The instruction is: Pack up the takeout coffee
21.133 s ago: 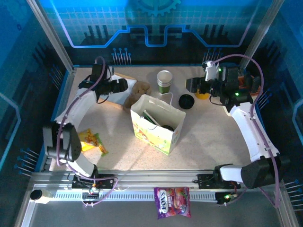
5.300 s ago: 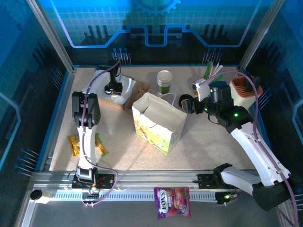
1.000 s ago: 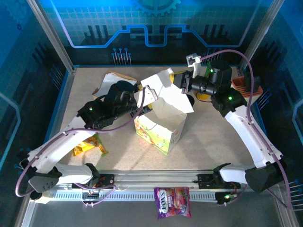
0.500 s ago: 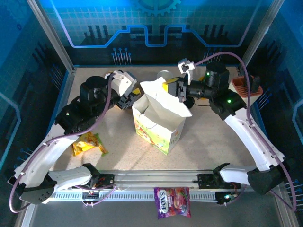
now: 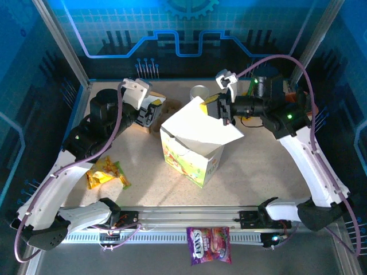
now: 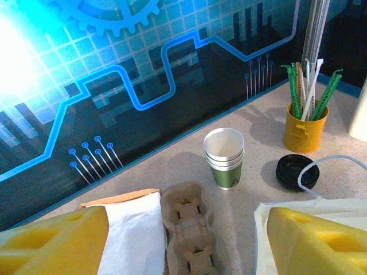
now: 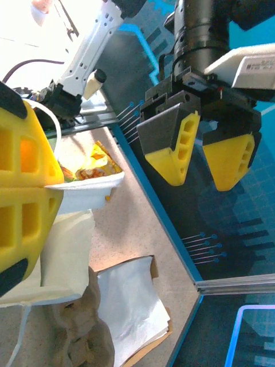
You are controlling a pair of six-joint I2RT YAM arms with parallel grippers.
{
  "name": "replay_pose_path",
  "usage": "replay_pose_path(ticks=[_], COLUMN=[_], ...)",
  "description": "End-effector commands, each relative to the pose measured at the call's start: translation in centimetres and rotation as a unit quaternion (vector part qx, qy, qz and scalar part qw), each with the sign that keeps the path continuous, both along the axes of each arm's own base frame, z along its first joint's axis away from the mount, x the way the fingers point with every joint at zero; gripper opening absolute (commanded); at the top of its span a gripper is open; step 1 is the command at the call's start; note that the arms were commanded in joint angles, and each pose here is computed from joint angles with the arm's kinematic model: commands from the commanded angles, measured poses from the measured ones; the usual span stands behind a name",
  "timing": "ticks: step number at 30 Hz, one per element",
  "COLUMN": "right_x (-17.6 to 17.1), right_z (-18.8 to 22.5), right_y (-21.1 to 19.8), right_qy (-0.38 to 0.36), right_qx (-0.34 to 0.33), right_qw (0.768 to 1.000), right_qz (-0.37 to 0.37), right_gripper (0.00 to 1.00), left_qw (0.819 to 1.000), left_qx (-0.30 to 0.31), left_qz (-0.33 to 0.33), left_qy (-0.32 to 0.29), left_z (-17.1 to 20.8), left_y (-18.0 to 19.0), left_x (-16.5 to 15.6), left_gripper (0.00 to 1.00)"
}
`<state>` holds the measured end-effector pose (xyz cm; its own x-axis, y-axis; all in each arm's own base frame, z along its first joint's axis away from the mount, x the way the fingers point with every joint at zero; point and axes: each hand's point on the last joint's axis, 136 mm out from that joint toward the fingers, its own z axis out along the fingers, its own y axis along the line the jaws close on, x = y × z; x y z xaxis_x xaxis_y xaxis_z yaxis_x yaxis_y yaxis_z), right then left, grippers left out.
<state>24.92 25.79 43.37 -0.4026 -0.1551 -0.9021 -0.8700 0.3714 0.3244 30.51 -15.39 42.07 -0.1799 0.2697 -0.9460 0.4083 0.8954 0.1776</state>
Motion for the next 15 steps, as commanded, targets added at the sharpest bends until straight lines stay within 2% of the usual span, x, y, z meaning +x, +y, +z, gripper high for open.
replay_pose_path(ticks=[1, 6, 15], right_x=[-0.6, 0.6, -0.1], right_z=[-2.5, -5.9, -10.2], right_y=[0.5, 0.3, 5.2], right_qy=[0.026, 0.031, 0.069], right_qx=[-0.056, -0.137, -0.161], right_qw=[0.998, 0.990, 0.983], right_qz=[0.015, -0.008, 0.048], right_gripper=[0.00, 0.00, 0.00], left_qw=[1.000, 1.000, 0.999], left_qx=[-0.018, -0.014, -0.012], left_qz=[0.020, 0.019, 0.044], left_qy=[-0.005, 0.002, 0.025], left_z=[1.0, 0.5, -0.8], left_y=[0.7, 0.6, 0.8], left_x=[0.2, 0.5, 1.8], left_gripper=[0.74, 0.74, 0.74])
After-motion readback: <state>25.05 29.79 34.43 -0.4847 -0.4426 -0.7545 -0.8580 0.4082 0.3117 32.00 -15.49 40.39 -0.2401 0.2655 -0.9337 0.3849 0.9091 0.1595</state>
